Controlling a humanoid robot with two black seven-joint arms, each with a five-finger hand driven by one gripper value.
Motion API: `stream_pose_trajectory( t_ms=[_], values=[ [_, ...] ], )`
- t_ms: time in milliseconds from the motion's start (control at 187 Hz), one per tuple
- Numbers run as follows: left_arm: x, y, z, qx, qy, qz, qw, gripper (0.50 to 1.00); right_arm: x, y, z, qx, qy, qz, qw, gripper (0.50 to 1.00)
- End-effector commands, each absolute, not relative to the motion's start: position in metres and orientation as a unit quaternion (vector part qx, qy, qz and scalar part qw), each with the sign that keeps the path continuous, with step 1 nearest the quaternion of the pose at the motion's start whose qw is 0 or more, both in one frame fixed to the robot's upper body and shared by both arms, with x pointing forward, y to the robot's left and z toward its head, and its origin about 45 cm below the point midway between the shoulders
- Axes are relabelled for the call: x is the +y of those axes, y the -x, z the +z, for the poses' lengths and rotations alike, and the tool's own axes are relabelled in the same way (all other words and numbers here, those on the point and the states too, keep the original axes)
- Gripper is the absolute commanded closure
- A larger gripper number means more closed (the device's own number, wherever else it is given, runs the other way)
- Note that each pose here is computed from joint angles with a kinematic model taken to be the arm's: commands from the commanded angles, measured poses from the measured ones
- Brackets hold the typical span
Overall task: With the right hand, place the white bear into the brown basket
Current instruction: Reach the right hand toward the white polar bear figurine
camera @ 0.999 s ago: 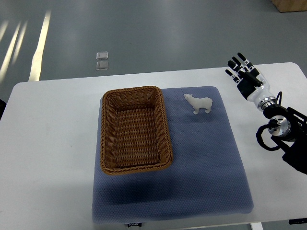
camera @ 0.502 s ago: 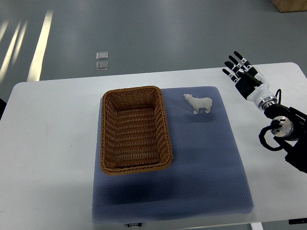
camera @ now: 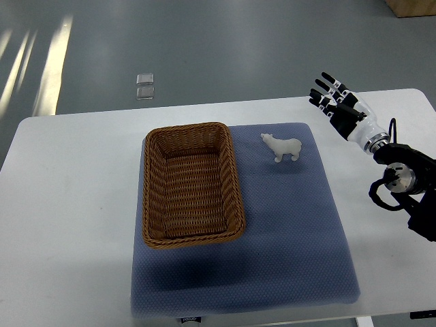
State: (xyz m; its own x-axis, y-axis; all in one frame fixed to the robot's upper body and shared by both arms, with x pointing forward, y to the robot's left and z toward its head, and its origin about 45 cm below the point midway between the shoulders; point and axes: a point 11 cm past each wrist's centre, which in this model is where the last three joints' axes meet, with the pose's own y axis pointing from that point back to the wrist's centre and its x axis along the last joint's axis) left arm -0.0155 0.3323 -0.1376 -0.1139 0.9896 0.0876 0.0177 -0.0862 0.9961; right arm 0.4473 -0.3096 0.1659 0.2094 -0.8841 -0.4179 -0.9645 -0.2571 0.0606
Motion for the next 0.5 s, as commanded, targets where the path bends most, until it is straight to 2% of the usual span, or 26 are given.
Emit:
stream_pose_trajectory(
  t_ms=[0,331,497],
  values=[
    [0.333,0.016,-0.138,0.508,-0.495,0.546,0.444,0.5,-0.313,-0.449,0.171,0.589,0.792,0.149,0.062,0.579],
    [0.334,0.016,-0.137,0.508,-0.496,0.547,0.444,0.5,-0.305,-0.464,0.205,0.481,0.859,-0.071,-0.162,0.579],
    [0.334,0.016,-0.137,0.508,-0.496,0.547,0.444,0.5,-0.286,-0.47,0.217,0.408,0.868,-0.152,-0.239,0.579]
  ],
)
